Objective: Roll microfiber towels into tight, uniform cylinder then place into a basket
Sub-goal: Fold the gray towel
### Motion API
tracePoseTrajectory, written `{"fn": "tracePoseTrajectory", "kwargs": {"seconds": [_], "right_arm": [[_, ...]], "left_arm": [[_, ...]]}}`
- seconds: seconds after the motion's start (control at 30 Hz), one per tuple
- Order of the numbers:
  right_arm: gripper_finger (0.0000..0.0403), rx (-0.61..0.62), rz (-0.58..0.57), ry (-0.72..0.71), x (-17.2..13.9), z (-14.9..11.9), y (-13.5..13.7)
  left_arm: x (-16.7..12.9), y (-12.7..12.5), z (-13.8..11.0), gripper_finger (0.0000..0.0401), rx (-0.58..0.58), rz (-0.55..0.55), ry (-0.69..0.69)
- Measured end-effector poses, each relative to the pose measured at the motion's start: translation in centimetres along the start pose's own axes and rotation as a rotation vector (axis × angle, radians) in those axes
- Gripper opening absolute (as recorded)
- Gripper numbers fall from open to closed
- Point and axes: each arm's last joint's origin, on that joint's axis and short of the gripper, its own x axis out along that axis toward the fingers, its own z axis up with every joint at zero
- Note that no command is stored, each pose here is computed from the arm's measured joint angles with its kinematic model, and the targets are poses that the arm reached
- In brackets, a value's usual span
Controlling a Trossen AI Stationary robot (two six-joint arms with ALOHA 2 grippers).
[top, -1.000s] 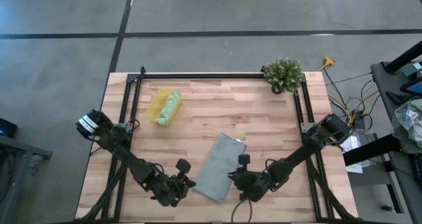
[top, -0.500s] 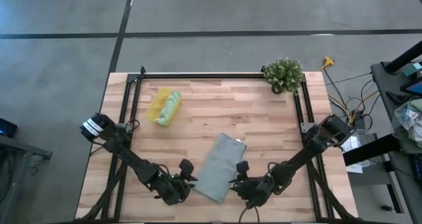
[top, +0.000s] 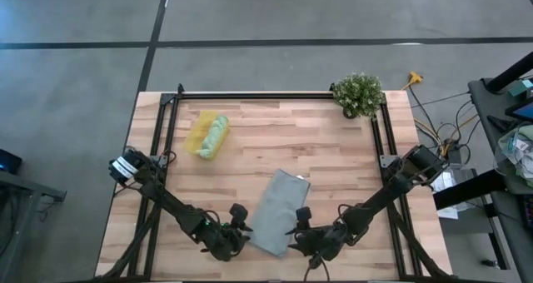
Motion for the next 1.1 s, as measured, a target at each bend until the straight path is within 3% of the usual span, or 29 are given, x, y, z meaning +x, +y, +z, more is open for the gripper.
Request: {"fn": "tracePoseTrajectory", "kwargs": {"seconds": [0.27,0.43,0.53,0.6,0.8,1.1], "right_arm": [[0.0172,0.005,0.060,0.013,0.0,-0.1,0.2],[0.0171,0.024,0.150,0.040,-0.2,-0.7,0.7],[0.0172,-0.039,0.172,0.046,-0.3,-1.2,1.7],[0.0173,-0.116,0.168,0.059,0.0,-1.8,2.7],[0.0173,-0.240,0.106,0.071,1.7,-2.6,4.4],[0.0171,-0.253,0.065,0.175,1.6,-2.2,4.3]], "left_arm": [[-0.6,-1.1,0.8,0.0125,-0.146,-0.134,-0.005],[-1.2,-2.6,1.8,0.0125,-0.134,-0.189,-0.028],[-1.1,-3.3,2.3,0.0125,-0.125,-0.199,-0.039],[-0.8,-3.5,2.5,0.0125,-0.128,-0.178,-0.047],[1.4,-2.2,2.6,0.0125,-0.150,0.065,-0.046],[3.9,1.1,3.3,0.0125,-0.223,0.098,-0.020]]}}
